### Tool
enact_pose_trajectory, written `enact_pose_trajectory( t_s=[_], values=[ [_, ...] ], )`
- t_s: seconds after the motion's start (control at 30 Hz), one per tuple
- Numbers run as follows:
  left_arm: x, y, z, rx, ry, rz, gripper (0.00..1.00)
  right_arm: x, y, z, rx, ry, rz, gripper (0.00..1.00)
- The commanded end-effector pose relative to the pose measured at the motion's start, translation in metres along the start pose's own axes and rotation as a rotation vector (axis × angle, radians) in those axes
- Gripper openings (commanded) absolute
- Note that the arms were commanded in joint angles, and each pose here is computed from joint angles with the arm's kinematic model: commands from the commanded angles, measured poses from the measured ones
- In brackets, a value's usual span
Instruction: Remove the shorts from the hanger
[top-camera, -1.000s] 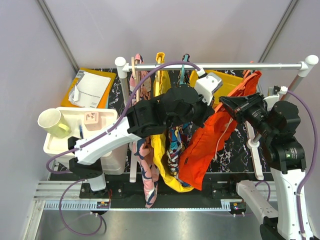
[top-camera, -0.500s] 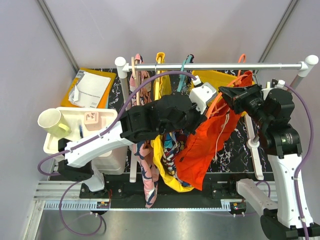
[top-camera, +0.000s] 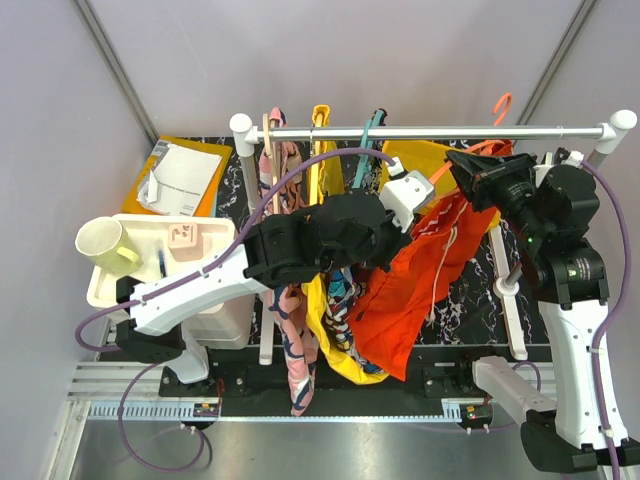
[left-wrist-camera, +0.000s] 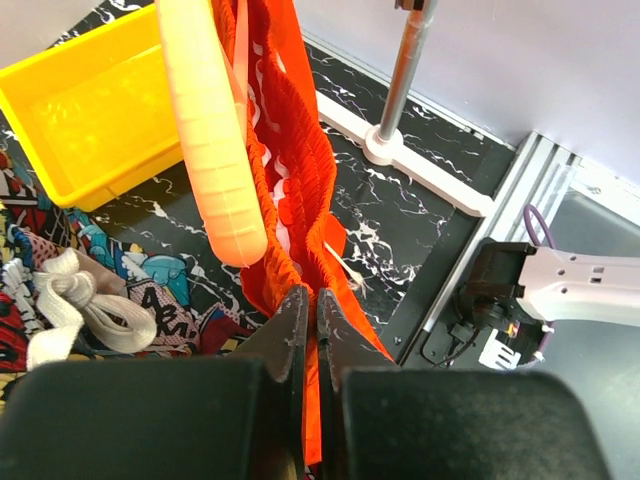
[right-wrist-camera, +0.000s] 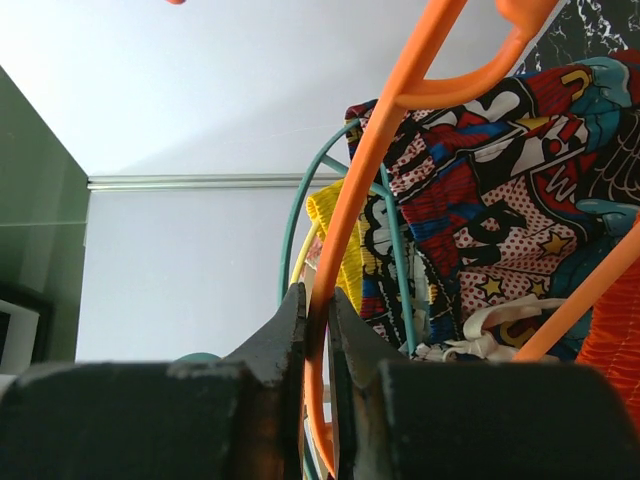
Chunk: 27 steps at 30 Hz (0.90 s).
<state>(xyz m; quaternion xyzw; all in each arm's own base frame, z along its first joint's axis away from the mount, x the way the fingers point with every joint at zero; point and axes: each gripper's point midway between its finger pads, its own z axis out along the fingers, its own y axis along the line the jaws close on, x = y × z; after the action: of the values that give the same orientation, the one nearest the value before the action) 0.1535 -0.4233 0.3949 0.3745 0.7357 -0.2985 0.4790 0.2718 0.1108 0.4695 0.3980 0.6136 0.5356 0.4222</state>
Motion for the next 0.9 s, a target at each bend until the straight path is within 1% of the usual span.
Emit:
enact_pose_trajectory(
  t_s=[0.0,0.13,0.2,0.23,0.27,0.3,0.37,0.4,0.53,0.57,0.67,0.73,0.77,0.87],
  values=[
    [-0.028,0.008,-0.016,-0.038,-0.104,0.004,0.00,-0.004,0.033,-0.012,-0.135,-0.030,-0.026,0.00],
    [-0.046,0.011,-0.016,-0.061,-0.152,0.018,0.00,-0.001,0.016,-0.007,-0.100,-0.018,-0.021,0.00],
    [-0.049,0.013,-0.012,-0.079,-0.158,0.026,0.00,0.001,0.011,-0.004,-0.088,0.000,-0.010,0.00],
    [-0.054,0.013,-0.013,-0.082,-0.170,0.021,0.06,0.002,0.010,-0.002,-0.085,0.003,-0.008,0.00],
    [-0.056,0.013,-0.013,-0.083,-0.174,0.017,0.19,0.002,0.009,-0.001,-0.084,0.005,0.003,0.00],
    [-0.057,0.013,-0.015,-0.083,-0.178,0.008,0.48,0.002,0.010,0.000,-0.087,0.010,0.007,0.00],
    [-0.059,0.011,-0.021,-0.063,-0.187,-0.011,0.61,0.002,0.011,0.000,-0.086,0.009,0.032,0.00],
    [-0.060,0.009,-0.024,-0.051,-0.193,-0.016,0.66,0.002,0.011,0.000,-0.083,0.010,0.045,0.00],
    [-0.063,-0.002,-0.039,0.033,-0.208,-0.032,0.68,0.006,0.007,-0.002,-0.067,0.037,0.160,0.00],
    [-0.064,-0.006,-0.042,0.054,-0.212,-0.041,0.68,0.007,0.001,-0.001,-0.048,0.043,0.215,0.00],
    [-0.070,-0.013,-0.054,0.093,-0.236,-0.045,0.68,0.011,-0.009,-0.010,-0.021,0.053,0.305,0.00],
    [-0.073,-0.016,-0.061,0.111,-0.249,-0.047,0.68,0.014,-0.009,-0.023,-0.023,0.056,0.326,0.00],
    [-0.073,-0.016,-0.063,0.116,-0.253,-0.047,0.68,0.015,-0.016,-0.027,0.007,0.052,0.342,0.00],
    [-0.076,-0.020,-0.070,0.138,-0.263,-0.044,0.68,0.015,-0.017,-0.045,-0.005,0.028,0.320,0.00]
  ],
)
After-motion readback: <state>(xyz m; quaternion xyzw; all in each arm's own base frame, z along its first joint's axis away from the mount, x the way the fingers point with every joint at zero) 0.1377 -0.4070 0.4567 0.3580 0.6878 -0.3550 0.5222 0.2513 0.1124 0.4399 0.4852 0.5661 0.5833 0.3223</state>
